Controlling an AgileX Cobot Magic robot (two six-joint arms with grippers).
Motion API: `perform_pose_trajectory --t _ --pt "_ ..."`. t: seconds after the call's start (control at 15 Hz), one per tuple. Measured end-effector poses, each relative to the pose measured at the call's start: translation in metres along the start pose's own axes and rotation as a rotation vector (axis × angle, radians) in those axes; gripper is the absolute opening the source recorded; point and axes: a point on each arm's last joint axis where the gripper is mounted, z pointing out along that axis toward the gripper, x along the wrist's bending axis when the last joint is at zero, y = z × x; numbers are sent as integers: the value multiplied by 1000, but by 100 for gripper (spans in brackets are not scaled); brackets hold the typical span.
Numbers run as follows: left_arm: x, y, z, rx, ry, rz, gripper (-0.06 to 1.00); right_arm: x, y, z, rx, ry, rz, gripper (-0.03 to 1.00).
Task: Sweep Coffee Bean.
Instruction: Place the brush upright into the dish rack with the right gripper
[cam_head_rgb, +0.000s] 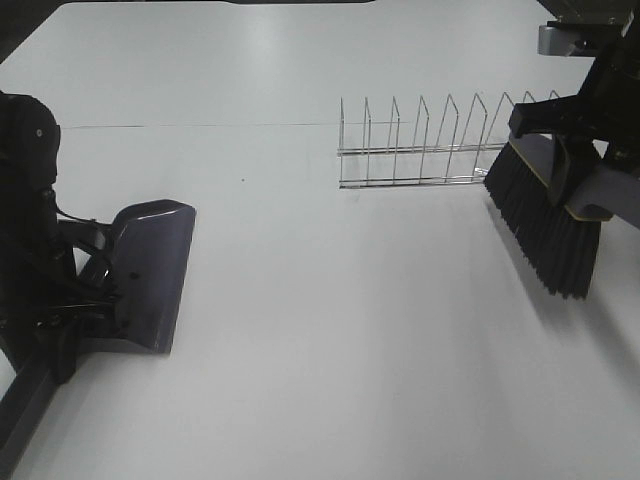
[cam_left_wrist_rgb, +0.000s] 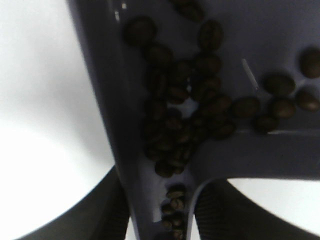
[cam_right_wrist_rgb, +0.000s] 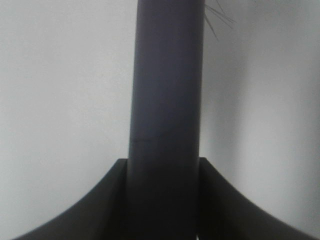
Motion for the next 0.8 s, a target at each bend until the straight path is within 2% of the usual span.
perform_pose_trajectory --t 0.2,0.27,0.47,0.6,0.8 --pt "-1 8 -9 24 -4 4 33 2 12 21 24 3 -2 35" --pt "-1 14 -17 -15 -3 7 33 3 19 24 23 -2 -4 35" --pt "-3 40 -47 -260 -11 7 32 5 42 25 -22 4 -4 35" --pt "-4 43 -60 -307 -16 9 32 7 54 28 -39 6 -4 35" --pt "-4 43 -61 -306 -18 6 32 8 65 46 17 -3 -4 35"
